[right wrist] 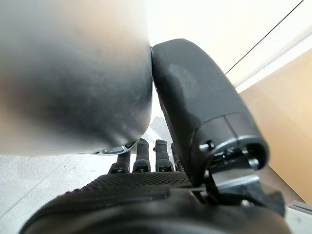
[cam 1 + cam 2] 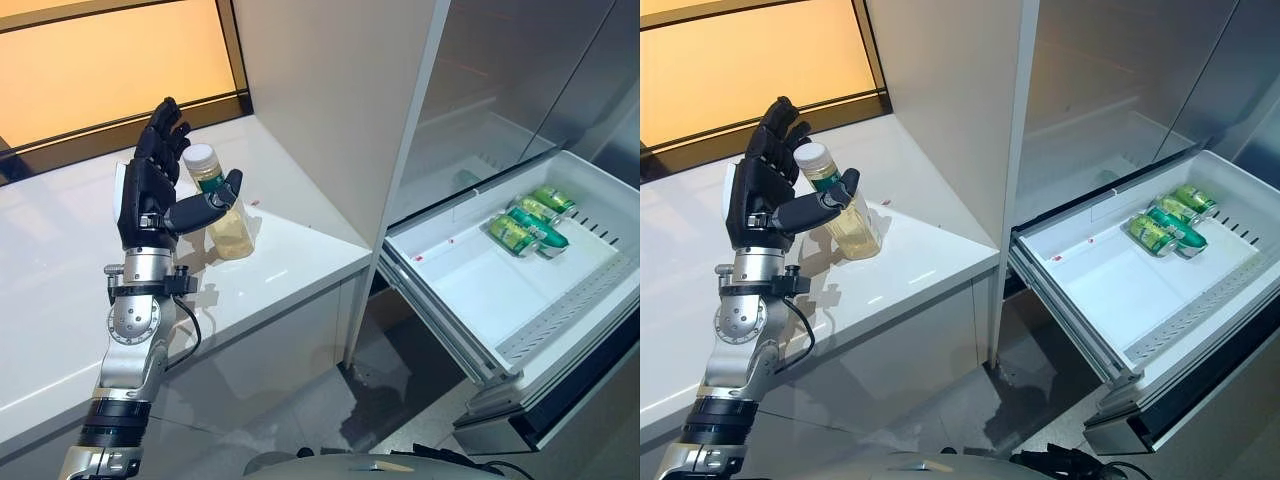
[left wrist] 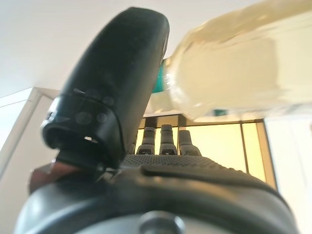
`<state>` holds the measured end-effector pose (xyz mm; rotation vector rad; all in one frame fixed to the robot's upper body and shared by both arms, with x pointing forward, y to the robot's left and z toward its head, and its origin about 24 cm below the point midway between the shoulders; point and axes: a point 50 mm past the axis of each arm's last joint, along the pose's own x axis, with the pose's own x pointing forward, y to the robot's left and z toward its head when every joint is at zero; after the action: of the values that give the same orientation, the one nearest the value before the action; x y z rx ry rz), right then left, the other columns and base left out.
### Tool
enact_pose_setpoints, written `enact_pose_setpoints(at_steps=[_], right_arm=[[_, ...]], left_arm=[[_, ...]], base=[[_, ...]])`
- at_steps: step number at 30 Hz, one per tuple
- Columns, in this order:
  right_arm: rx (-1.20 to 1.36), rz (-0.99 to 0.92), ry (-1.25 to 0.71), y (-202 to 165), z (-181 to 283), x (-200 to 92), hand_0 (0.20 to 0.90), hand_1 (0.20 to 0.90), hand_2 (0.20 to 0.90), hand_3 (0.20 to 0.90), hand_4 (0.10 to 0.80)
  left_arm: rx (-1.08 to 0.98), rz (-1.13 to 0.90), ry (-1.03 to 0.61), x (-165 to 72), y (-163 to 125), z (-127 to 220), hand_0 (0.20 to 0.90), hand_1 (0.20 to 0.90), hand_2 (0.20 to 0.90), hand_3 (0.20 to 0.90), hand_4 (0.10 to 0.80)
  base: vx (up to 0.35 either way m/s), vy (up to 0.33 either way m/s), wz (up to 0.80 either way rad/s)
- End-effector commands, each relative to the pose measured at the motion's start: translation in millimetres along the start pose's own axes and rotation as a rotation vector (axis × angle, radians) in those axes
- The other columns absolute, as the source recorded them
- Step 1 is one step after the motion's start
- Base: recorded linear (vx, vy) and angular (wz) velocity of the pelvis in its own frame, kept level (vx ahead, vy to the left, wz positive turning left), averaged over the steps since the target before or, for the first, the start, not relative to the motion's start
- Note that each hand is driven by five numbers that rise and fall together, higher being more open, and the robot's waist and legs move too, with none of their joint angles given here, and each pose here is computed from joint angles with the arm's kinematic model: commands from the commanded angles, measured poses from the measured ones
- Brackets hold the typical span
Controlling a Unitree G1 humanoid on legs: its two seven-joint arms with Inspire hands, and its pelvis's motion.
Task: Put drinks into fridge and close the fridge
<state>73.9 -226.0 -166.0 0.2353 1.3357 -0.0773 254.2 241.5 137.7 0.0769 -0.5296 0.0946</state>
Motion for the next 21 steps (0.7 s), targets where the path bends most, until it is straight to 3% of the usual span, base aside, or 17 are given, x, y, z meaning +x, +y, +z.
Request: enact_pose_setpoints(at_steps=[1,21], right_arm=[[-0.003,0.060,0.013,12,-1,3,0.900,0.900,0.900,0.900,0.800],[-0.001,0.056,0.005,9,6,2,0.900,0.900,0.900,0.900,0.800]], left_arm=[[-0.051,-0.021,-0.128,11,-1,20,0.900,0.900,0.900,0.900,0.800],[0.019,-0.025,0.023,-1,-6,-10,0.900,0.900,0.900,0.900,0.800]], base=[[0.000,0.000,0.00],[-0.001,0.000,0.00]])
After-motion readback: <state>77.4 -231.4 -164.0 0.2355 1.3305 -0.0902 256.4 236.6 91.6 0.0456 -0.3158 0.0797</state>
